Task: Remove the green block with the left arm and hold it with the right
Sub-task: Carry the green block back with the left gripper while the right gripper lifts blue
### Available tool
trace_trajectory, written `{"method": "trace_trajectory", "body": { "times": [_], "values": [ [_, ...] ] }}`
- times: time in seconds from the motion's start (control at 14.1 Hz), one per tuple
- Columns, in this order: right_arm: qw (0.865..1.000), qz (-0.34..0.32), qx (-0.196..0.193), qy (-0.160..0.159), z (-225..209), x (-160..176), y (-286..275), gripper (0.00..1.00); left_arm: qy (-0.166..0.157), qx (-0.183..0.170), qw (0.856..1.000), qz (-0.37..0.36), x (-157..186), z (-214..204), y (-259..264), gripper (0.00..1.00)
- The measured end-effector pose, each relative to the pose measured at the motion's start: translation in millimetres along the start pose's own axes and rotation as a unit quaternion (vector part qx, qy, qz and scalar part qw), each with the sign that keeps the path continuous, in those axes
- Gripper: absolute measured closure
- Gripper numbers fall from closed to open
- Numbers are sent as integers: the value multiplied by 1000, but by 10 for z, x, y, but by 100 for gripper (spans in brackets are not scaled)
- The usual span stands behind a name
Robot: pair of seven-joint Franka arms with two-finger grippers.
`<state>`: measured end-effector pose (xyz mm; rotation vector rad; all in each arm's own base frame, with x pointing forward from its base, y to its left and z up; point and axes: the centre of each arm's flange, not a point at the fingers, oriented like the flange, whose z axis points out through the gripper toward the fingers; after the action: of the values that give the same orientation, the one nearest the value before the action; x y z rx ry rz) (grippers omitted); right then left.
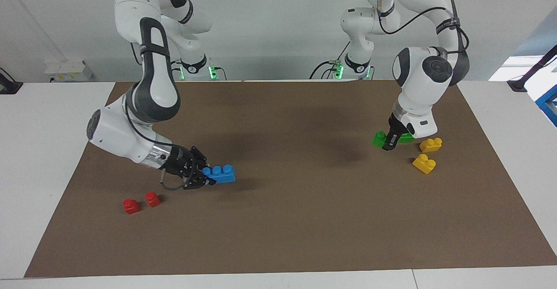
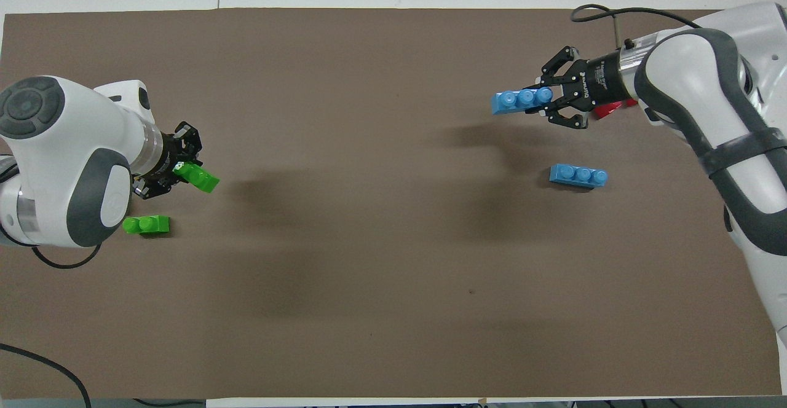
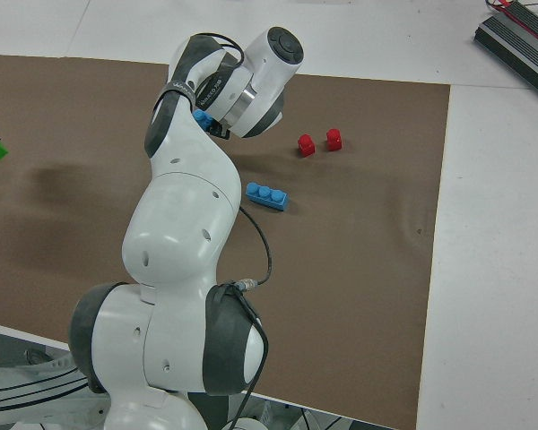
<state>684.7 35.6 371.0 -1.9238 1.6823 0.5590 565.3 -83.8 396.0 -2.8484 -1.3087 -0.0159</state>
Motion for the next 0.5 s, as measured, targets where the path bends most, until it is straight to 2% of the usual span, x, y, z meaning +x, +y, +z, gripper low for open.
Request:
{"method": "trace_trajectory", "body": {
  "times": [0.21, 0.5],
  "values": [
    [1000, -10, 1, -2, -102, 327, 51, 65, 3, -5, 999, 43, 67, 194, -110, 64],
    [1000, -17, -5, -5, -17, 563, 99, 65, 9, -13, 997, 77, 269, 325, -198, 64]
  ]
}}
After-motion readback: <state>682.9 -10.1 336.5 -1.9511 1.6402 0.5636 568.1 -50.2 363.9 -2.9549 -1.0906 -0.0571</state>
